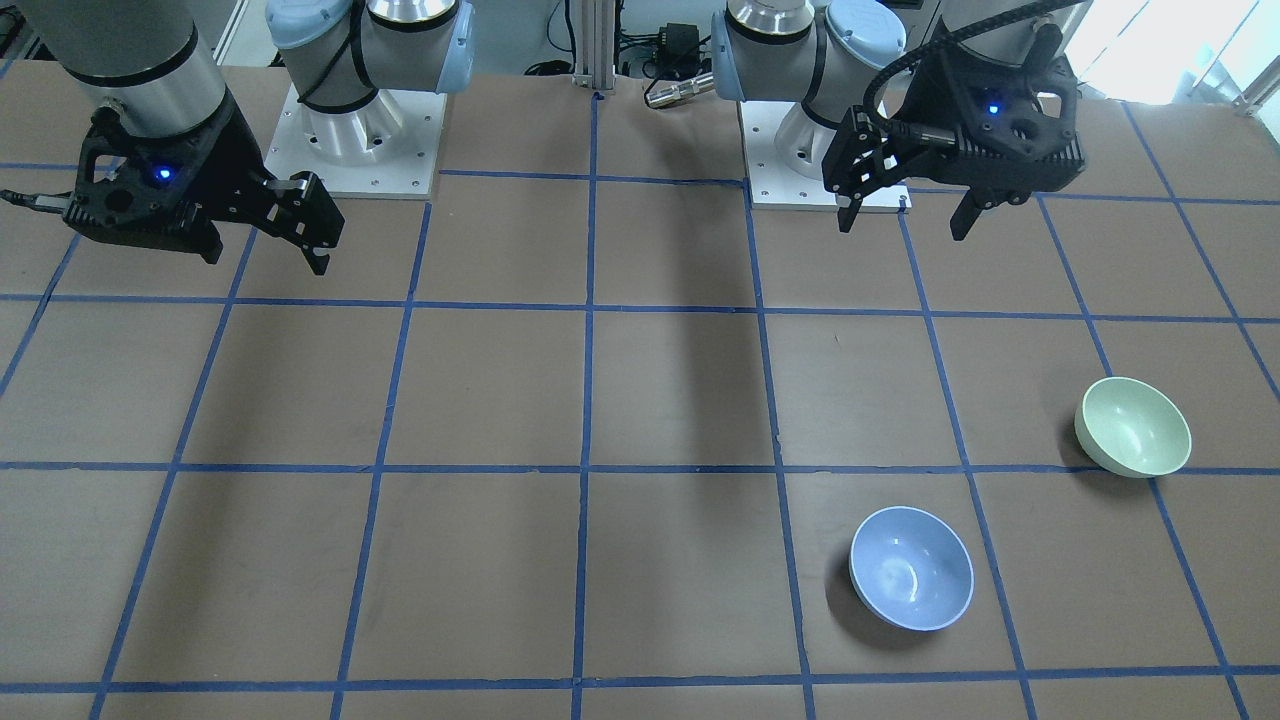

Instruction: Stack green bowl on blue bowl

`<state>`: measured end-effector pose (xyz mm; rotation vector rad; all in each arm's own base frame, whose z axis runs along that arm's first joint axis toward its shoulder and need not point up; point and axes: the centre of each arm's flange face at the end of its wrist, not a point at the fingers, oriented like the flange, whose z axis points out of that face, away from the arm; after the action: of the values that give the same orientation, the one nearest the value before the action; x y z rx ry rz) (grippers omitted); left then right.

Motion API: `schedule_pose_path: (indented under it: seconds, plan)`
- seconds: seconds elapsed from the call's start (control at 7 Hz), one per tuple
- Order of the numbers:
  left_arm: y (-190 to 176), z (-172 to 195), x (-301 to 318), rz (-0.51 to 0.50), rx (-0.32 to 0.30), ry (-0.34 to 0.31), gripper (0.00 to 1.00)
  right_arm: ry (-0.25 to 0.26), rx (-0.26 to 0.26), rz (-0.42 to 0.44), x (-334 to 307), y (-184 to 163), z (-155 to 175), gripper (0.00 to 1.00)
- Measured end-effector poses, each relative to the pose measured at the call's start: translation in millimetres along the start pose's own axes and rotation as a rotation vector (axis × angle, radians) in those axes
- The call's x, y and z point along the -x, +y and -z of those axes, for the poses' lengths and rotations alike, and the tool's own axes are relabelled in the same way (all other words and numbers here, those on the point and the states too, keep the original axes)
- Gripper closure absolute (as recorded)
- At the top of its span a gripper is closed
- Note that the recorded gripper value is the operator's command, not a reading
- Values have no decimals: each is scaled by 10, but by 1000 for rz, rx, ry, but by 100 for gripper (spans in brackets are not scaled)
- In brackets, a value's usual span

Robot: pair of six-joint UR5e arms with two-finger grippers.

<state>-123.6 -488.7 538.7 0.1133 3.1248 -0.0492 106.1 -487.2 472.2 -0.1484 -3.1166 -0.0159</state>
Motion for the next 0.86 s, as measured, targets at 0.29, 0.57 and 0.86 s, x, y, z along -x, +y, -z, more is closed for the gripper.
schedule_pose_path:
  seconds: [0.29,0.57,0.86]
  plan:
    - [3,-2,-2,0,3,0,0,0,0,0,0,0,0,0]
    - [14,10,-3,0,3,0,0,0,0,0,0,0,0,0]
    - [3,-20,82,10,9,2,0,0,0,0,0,0,0,0]
